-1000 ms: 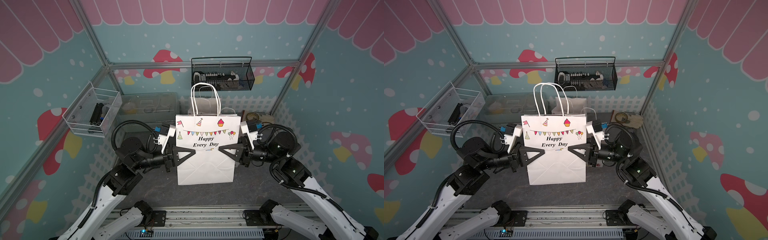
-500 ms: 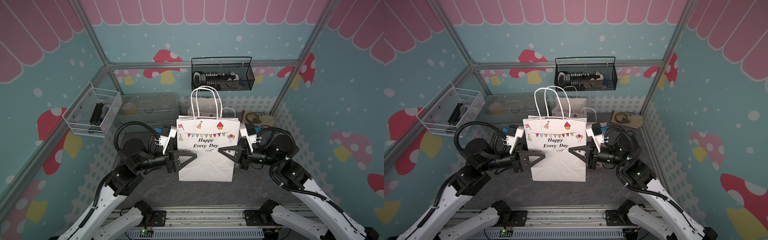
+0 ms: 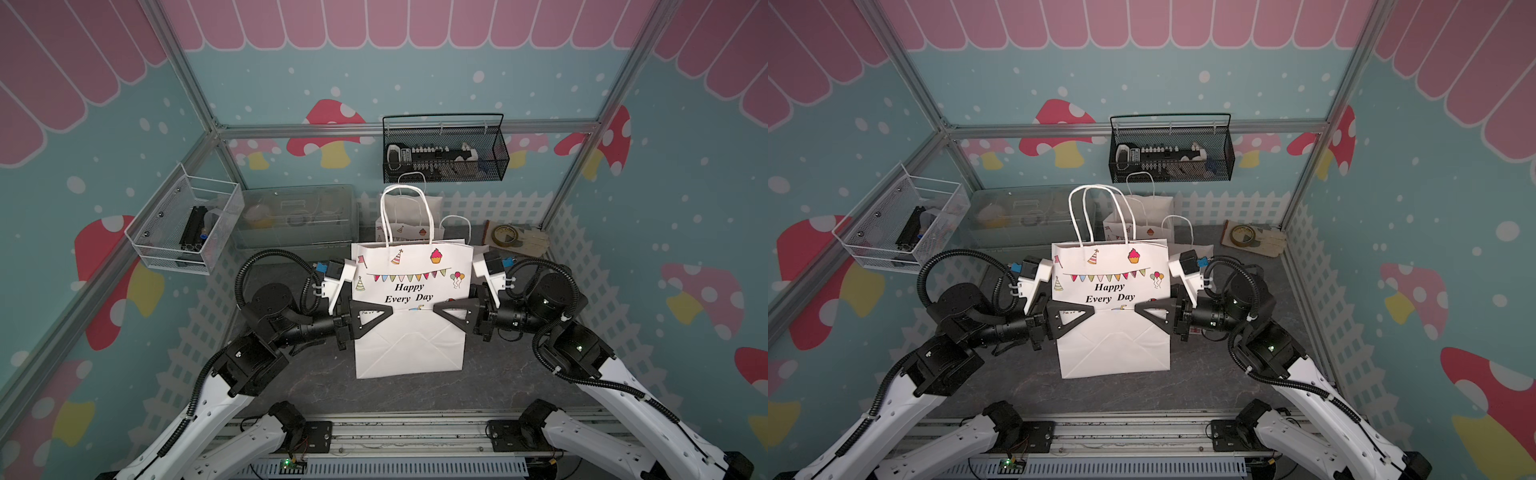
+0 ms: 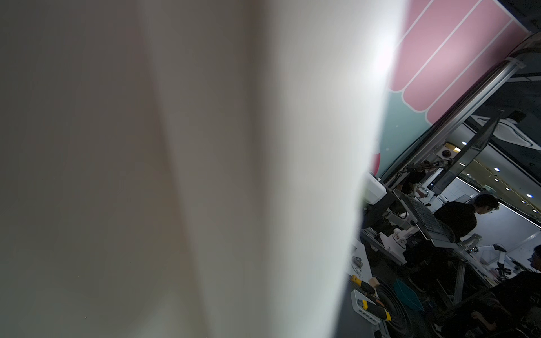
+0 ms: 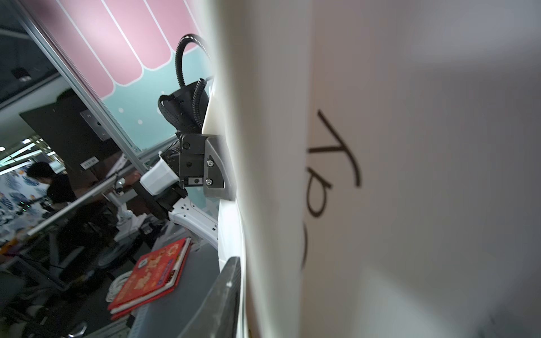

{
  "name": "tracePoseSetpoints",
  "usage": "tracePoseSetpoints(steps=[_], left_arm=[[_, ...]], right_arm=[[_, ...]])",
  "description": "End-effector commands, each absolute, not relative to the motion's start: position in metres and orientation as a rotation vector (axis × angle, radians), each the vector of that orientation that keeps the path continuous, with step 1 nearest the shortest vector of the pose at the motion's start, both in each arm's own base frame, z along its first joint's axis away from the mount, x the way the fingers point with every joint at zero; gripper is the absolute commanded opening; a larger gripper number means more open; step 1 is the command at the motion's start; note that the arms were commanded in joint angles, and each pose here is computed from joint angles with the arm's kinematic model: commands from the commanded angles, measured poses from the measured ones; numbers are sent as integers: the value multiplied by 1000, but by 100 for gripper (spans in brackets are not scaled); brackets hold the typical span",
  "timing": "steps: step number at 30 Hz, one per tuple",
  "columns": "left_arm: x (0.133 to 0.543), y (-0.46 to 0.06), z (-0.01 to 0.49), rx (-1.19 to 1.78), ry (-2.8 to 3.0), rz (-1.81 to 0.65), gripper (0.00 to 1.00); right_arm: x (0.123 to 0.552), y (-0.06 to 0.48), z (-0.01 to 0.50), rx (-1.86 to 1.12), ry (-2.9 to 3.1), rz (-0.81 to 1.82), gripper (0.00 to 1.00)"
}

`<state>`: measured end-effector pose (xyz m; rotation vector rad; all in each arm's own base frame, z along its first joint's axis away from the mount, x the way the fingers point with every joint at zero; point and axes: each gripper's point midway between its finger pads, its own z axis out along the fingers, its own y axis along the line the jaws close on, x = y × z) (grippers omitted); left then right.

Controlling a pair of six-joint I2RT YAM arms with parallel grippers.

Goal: Put away the paper bag
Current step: Press the paper bag, then place the paper bag at the center of the board.

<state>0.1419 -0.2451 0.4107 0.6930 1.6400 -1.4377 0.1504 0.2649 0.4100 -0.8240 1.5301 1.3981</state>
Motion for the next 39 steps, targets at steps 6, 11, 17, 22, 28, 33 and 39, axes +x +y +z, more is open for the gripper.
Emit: tracePoseSetpoints(steps=[6, 11, 17, 22, 28, 33, 39], left_arm=[[146, -238, 404, 651, 1673, -1371, 17], [165, -213, 385, 561, 1803, -1107, 62], [176, -189, 375, 475, 1841, -925, 69], [180, -153, 385, 360, 1805, -755, 72], [188, -86, 385, 115, 1739, -467, 70], [184, -61, 380, 10, 1659, -414, 71], [181, -45, 364, -45, 1636, -362, 71]], right_arm=[[147, 265, 408, -821, 1543, 1384, 3], [156, 261, 401, -781, 1627, 1308, 0], [161, 265, 391, -753, 1680, 1312, 0], [173, 270, 380, -720, 1748, 1260, 0], [181, 292, 377, -741, 1786, 1238, 0], [186, 324, 370, -800, 1845, 1179, 0], [202, 360, 356, -812, 1921, 1106, 0]])
